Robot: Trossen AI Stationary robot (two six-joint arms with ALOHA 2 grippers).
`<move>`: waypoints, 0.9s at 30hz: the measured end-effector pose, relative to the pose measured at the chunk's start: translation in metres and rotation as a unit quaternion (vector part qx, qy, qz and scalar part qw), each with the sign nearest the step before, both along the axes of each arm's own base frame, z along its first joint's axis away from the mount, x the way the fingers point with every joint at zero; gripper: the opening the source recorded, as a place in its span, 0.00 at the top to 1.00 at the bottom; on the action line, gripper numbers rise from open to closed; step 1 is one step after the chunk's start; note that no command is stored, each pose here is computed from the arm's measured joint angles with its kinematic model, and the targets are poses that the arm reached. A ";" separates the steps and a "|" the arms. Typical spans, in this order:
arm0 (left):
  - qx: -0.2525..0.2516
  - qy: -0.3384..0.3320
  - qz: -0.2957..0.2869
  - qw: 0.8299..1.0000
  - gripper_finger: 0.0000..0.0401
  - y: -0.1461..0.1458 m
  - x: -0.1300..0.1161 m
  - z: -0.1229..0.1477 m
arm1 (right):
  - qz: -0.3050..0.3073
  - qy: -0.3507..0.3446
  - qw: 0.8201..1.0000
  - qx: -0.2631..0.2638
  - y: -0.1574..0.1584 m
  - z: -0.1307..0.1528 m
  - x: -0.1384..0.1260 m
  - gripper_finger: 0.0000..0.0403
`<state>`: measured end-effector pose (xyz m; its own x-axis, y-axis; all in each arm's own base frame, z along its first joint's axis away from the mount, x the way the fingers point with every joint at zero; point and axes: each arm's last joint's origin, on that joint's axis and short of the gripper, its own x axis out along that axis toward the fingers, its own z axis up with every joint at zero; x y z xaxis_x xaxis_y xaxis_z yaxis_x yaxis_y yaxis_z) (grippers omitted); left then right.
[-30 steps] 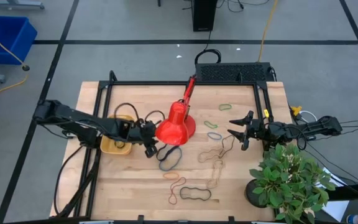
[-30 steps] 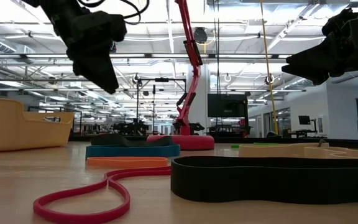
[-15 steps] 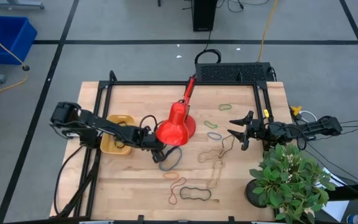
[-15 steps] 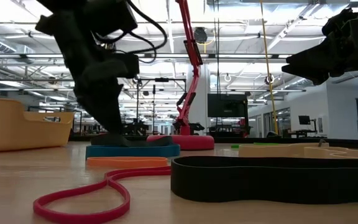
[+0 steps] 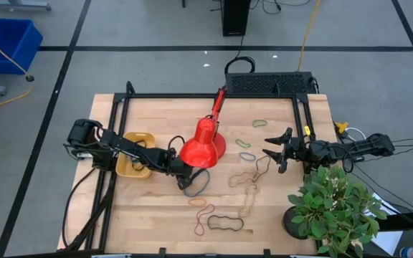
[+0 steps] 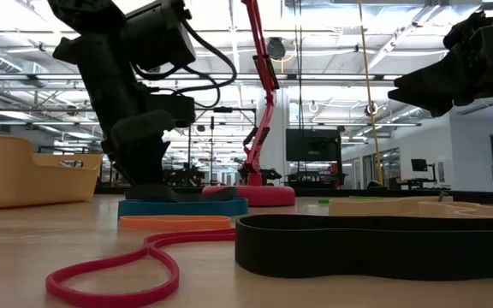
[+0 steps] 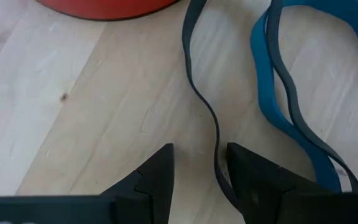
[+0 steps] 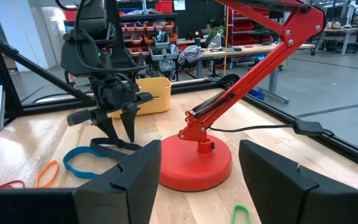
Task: Pick and place rubber bands into bin
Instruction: Put the top black rubber band into the yellow bin
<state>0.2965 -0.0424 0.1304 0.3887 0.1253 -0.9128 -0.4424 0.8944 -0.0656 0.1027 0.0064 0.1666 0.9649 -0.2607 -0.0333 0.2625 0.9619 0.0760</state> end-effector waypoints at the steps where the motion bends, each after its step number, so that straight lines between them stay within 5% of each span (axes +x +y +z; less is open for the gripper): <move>1: 0.000 0.000 0.000 1.000 0.62 0.000 0.000 0.000 | 0.000 0.000 1.000 0.000 0.000 0.000 0.000 0.48; 13: -0.012 0.003 -0.027 1.000 0.97 -0.001 0.000 0.000 | 0.000 0.000 1.000 0.000 0.000 0.000 0.000 0.48; 27: -0.038 0.014 -0.044 0.998 0.99 0.000 -0.020 0.032 | 0.000 0.001 1.000 0.000 0.000 0.000 0.000 0.48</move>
